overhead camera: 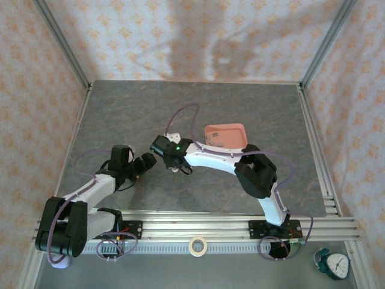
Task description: Load the staples into the stapler
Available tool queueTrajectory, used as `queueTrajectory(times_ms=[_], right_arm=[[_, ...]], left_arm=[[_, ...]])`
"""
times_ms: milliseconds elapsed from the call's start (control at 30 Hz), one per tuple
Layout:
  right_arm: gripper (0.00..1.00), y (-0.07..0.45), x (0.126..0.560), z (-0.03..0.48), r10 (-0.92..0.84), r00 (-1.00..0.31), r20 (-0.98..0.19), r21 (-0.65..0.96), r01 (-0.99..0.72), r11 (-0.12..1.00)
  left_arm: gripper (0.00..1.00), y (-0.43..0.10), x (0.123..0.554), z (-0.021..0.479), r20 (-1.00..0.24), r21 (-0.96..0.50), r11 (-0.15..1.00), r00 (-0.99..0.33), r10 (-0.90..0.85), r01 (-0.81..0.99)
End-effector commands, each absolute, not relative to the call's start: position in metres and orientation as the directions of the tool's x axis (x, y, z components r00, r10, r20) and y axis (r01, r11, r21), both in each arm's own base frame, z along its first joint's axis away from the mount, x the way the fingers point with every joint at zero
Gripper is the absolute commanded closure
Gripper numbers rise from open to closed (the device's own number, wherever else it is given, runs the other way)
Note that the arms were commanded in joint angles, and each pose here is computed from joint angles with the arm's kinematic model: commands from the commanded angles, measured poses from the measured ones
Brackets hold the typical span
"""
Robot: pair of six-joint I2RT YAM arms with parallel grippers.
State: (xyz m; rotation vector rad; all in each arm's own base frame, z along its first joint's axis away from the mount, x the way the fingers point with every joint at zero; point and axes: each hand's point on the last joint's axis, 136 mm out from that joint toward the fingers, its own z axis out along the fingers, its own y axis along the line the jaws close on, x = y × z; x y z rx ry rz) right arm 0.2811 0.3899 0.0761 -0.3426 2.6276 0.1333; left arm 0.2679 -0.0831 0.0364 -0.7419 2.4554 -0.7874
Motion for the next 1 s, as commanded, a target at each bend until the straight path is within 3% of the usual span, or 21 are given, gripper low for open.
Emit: queueTrajectory(times_ms=[0, 967], right_arm=[[0.85, 0.397, 0.282, 0.086, -0.258, -0.814, -0.521, 0.025, -0.317, 0.948], [0.85, 0.394, 0.279, 0.058, -0.292, -0.821, -0.491, -0.047, -0.31, 0.949]], left_arm=[[0.14, -0.096, 0.254, 0.018, -0.169, -0.658, 0.661, -0.784, -0.597, -0.361], [0.14, -0.099, 0.251, 0.011, -0.148, -0.656, 0.664, -0.801, -0.58, -0.359]])
